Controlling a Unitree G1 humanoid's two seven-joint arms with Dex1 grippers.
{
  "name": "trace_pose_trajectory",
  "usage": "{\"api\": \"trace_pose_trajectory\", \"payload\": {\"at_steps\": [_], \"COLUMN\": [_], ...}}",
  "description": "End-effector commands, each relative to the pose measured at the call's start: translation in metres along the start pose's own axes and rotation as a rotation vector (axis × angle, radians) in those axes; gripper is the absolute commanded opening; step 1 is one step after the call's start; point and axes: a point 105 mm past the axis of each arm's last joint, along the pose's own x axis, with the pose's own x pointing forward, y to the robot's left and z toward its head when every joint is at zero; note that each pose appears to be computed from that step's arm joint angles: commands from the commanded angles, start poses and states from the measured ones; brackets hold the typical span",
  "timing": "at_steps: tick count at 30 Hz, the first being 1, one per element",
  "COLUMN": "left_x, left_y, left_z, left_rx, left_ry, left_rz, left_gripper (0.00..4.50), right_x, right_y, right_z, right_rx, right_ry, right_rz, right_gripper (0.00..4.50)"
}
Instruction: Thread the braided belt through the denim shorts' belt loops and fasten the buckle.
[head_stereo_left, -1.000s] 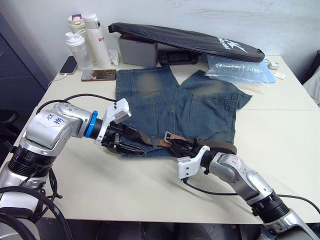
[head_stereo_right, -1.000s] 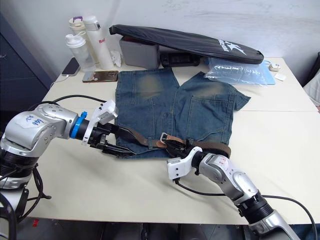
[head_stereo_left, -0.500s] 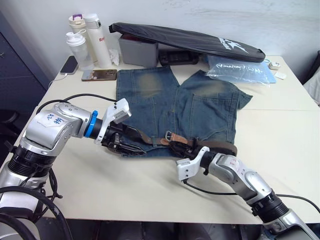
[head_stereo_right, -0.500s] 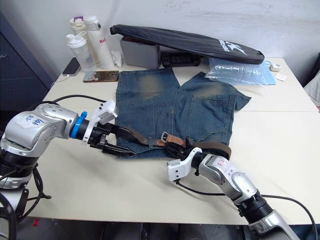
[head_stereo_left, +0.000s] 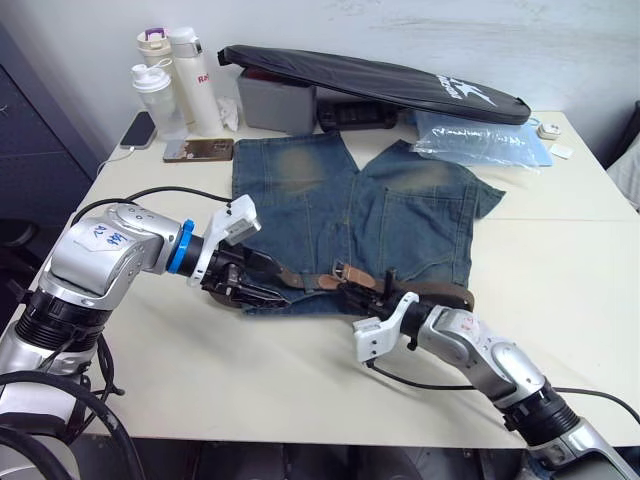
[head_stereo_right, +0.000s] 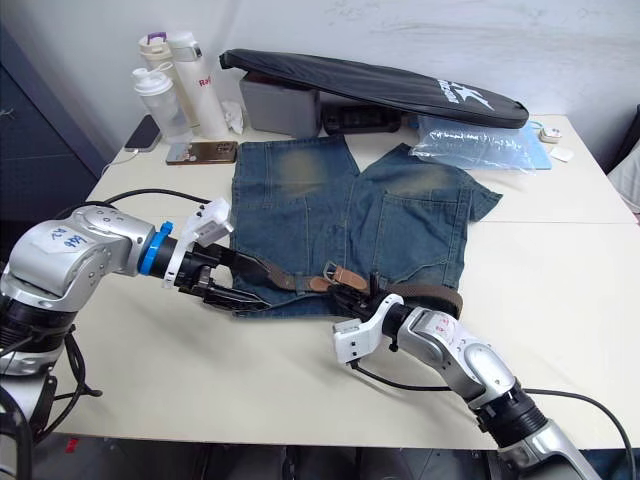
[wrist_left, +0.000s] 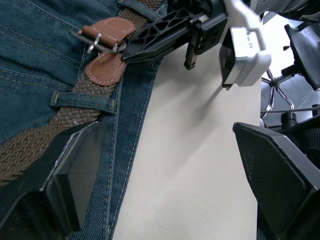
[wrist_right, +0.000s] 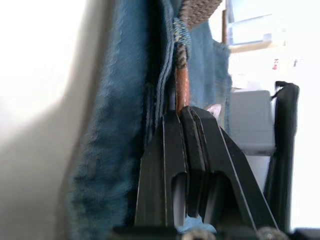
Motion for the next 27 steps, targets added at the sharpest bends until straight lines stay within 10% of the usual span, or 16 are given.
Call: {"api": "trace_pose_trajectory", "payload": {"at_steps": [1, 9, 19, 27], "left_x": [0.006, 0.013, 0.016, 0.034], "left_y": [-0.007, 0.000, 0.014, 0.030], "left_z": [-0.006, -0.014, -0.023, -0.025], "left_rx": [0.024, -0.021, -0.119, -0.098], "left_ry": [0.023, -0.034, -0.076, -0.086], "left_rz": [-0.015, 0.043, 0.089, 0.209], "left_gripper": [4.50, 4.50, 0.03, 0.03], "right_x": [-0.007, -0.009, -0.008, -0.010], "right_y": [-0.029, -0.033, -0.027, -0.026], "right_z": [0.007, 0.006, 0.004, 0.004], "right_rx": [0.008, 0.042, 0.061, 0.067], "right_ry": [-0.026, -0.005, 0.006, 0.014], "right_rz": [-0.050, -0.029, -0.010, -0.006], "right_gripper": [0.05, 0.05, 0.00, 0.00]}}
